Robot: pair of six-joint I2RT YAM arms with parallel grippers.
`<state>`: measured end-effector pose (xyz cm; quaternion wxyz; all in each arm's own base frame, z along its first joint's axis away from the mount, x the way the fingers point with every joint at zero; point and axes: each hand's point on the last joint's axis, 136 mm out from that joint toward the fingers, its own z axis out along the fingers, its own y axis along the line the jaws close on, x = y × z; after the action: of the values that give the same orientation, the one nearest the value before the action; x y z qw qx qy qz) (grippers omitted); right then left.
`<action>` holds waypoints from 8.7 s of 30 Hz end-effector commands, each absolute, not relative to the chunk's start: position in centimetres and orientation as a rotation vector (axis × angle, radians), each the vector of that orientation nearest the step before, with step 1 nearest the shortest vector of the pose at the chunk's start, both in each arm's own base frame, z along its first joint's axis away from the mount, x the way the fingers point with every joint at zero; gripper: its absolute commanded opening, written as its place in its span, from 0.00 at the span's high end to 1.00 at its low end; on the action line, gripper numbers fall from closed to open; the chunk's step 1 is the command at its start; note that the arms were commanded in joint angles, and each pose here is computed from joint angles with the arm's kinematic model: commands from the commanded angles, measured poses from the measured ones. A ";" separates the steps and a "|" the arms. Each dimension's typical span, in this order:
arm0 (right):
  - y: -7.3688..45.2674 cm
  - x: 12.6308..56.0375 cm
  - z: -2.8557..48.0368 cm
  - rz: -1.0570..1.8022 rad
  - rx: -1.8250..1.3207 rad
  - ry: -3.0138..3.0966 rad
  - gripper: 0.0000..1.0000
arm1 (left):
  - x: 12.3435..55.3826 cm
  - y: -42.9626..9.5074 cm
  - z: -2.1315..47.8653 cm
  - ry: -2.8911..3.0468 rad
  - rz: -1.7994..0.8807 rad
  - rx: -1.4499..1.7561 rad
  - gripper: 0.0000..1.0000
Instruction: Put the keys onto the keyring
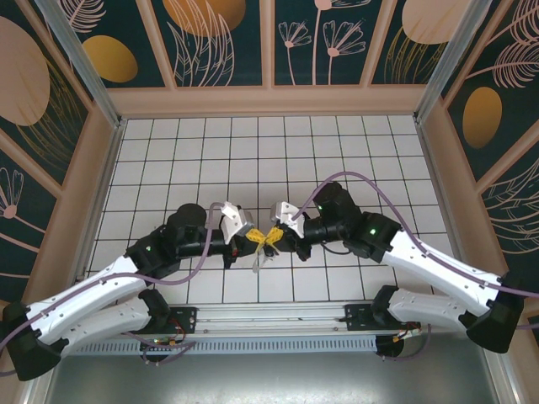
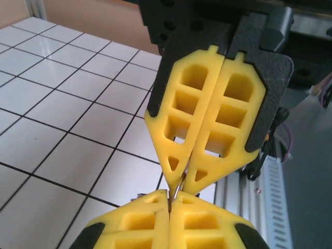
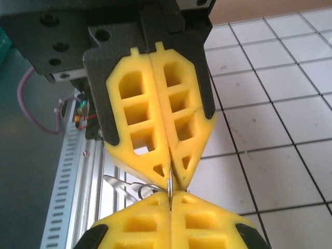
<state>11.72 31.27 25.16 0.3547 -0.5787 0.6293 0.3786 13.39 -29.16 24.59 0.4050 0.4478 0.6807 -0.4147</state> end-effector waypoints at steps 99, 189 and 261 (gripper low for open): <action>32.2 10.0 28.2 1.092 -1.491 1.446 0.85 | 10.0 -28.9 31.4 1.342 -1.299 1.060 1.00; 32.6 9.6 29.0 1.137 -1.480 1.398 0.92 | 9.5 -27.6 32.6 1.219 -1.367 0.937 1.00; 33.0 10.8 26.5 1.114 -1.553 1.562 0.87 | 11.6 -28.3 31.6 1.357 -1.213 0.973 1.00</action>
<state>11.48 32.27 25.20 0.3081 -0.5966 0.6256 0.3973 12.95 -28.09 24.90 0.4380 0.4127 0.6661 -0.4406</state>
